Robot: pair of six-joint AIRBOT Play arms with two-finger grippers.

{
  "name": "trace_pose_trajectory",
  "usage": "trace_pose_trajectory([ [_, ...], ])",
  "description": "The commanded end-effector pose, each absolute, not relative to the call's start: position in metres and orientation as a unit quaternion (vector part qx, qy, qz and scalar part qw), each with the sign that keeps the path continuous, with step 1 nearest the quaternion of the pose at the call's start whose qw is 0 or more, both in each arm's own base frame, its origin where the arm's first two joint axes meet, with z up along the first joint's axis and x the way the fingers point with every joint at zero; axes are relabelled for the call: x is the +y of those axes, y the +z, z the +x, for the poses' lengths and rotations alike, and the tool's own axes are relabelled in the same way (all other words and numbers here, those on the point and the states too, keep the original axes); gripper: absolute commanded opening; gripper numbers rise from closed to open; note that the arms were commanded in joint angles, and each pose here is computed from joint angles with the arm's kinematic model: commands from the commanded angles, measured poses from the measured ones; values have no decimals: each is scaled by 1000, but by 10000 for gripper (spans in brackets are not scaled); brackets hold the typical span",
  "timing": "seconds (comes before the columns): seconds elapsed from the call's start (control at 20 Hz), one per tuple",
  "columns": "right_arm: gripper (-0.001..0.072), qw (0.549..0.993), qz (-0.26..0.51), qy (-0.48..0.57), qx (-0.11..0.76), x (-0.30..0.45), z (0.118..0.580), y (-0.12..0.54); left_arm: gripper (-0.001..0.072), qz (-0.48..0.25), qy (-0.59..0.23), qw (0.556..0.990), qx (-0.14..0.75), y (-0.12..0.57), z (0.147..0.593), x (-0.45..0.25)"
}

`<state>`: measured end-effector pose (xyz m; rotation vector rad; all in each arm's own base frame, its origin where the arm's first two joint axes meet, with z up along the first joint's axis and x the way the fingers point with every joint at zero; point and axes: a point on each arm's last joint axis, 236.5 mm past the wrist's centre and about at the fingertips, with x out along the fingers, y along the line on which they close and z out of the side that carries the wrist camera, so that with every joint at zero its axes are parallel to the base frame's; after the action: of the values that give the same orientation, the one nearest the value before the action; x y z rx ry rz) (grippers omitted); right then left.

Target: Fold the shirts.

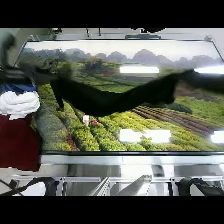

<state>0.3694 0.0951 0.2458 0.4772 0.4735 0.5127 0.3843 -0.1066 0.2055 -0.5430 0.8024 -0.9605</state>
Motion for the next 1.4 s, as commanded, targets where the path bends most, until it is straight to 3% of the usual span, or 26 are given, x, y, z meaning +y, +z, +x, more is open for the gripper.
trace_pose_trajectory([
  [0.0, 22, 973, 147, 177, -37, 55, 280, 431, 24, -243, -563, 772, 165, 373, 324, -123],
  [0.2, 22, 976, 36, 61, -206, 43, 187, 511, 24, -189, -581, 792, 5, 484, 235, -113],
  [0.4, 22, 981, 8, 36, -191, 38, 191, 503, 28, -142, -467, 873, -3, 483, 223, -97],
  [0.55, 22, 985, 89, 134, -69, 39, 253, 449, 30, -188, -396, 897, 55, 429, 262, -74],
  [0.7, 23, 956, 201, 207, 48, 23, 320, 376, 31, -242, -392, 868, 187, 329, 314, -81],
  [0.9, 24, 910, 281, 239, 191, 19, 401, 242, 35, -223, -374, 837, 333, 173, 388, -119],
  [0.95, 33, 902, 293, 229, 220, 16, 424, 204, 143, -208, -349, 841, 358, 137, 411, -122],
  [1.0, 169, 897, 307, 205, 243, 7, 448, 168, 346, -194, -322, 848, 374, 109, 433, -118],
  [1.05, 381, 889, 333, 183, 256, -3, 467, 140, 346, -177, -299, 854, 388, 87, 453, -111],
  [1.2, 404, 865, 383, 172, 276, -19, 492, 102, 345, -176, -257, 848, 428, 68, 487, -85],
  [1.35, 361, 876, 349, 168, 288, -38, 478, 103, 345, -193, -232, 828, 473, 71, 477, -50],
])
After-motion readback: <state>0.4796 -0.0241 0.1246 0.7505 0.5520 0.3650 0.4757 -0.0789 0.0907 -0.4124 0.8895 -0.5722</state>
